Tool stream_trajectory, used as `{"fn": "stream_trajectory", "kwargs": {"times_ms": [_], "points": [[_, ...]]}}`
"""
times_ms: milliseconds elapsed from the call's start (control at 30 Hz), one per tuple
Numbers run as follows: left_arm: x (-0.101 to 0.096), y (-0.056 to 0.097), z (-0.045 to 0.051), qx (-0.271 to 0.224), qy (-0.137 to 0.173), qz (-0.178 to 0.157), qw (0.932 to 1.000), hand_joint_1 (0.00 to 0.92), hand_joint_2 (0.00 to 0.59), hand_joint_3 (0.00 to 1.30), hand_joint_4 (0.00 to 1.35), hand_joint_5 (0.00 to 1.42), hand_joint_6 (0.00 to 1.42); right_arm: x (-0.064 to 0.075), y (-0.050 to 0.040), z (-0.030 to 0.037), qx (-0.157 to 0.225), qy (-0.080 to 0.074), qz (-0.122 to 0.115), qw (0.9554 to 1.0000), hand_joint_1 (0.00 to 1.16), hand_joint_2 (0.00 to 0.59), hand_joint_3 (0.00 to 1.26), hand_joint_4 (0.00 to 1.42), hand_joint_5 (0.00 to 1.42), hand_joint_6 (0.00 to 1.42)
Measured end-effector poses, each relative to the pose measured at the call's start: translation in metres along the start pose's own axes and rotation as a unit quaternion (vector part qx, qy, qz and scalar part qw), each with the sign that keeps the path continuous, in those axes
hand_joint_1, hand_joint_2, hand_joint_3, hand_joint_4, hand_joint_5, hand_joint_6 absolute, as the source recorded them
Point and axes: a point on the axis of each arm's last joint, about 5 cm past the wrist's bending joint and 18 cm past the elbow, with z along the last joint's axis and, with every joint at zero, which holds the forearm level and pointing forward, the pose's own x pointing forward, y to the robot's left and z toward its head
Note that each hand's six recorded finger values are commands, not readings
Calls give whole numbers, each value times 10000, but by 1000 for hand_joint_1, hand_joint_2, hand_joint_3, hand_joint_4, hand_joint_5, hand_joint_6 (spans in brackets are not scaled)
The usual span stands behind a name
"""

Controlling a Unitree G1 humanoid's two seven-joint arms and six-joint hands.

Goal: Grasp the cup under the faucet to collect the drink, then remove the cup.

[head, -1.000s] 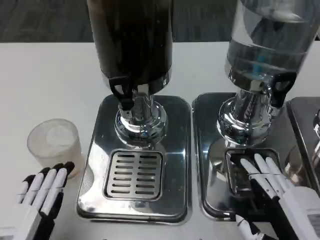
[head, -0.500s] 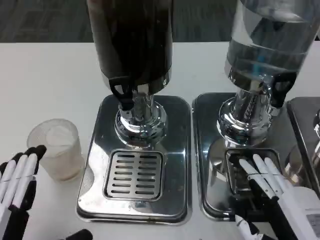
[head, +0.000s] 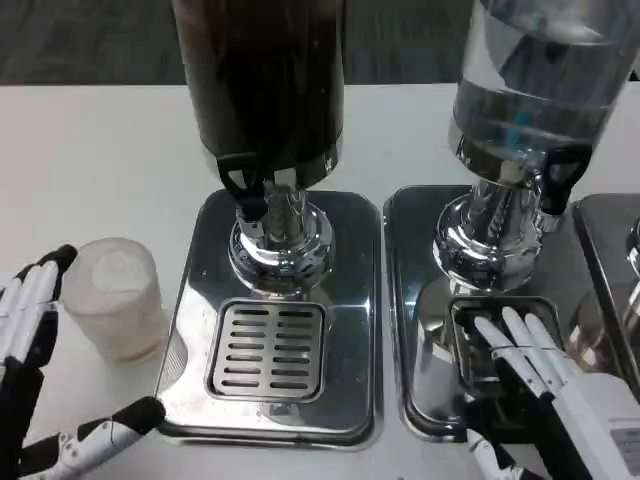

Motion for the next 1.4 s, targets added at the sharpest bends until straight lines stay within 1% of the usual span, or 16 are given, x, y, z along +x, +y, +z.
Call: {"fn": "stream_trajectory", "kwargs": {"times_ms": [233,300,433,533,700,833,1000,1133,1400], "points": [[148,70,-36,-50,84,-96,9999,0,0,0,0,0,32,-3,4,12,21,-10,-2,10000,487,586,105,0,0,129],[193,92,-47,-74,124,-64,9999,0,0,0,0,0,33,-3,8,17,32,-15,3,10000,485,586,105,0,0,129],[246,104,-62,-116,182,-108,9997,0,0,0,0,0,35,-2,15,23,47,-24,11,10000,481,586,105,0,0,133],[300,124,-94,-166,291,-72,9994,0,0,0,0,0,41,1,17,25,51,-26,12,10000,478,586,105,0,0,137],[376,157,-127,-211,348,-93,9991,0,1,0,0,0,47,6,22,29,56,-14,8,10000,475,586,115,0,0,152],[431,169,-171,-248,481,-239,9982,0,0,0,0,0,49,8,26,33,67,-13,8,10000,474,586,117,0,0,157],[510,200,-217,-216,542,-402,9975,0,0,0,0,0,58,11,35,43,94,-21,9,10000,472,586,118,0,0,170],[585,193,-250,-298,589,-548,9963,0,0,0,0,0,62,13,38,45,102,-20,1,9999,469,586,121,1,0,172],[696,180,-293,-380,631,-622,9953,0,0,0,0,0,95,17,51,58,144,5,-28,9999,462,586,126,2,0,175]]}}
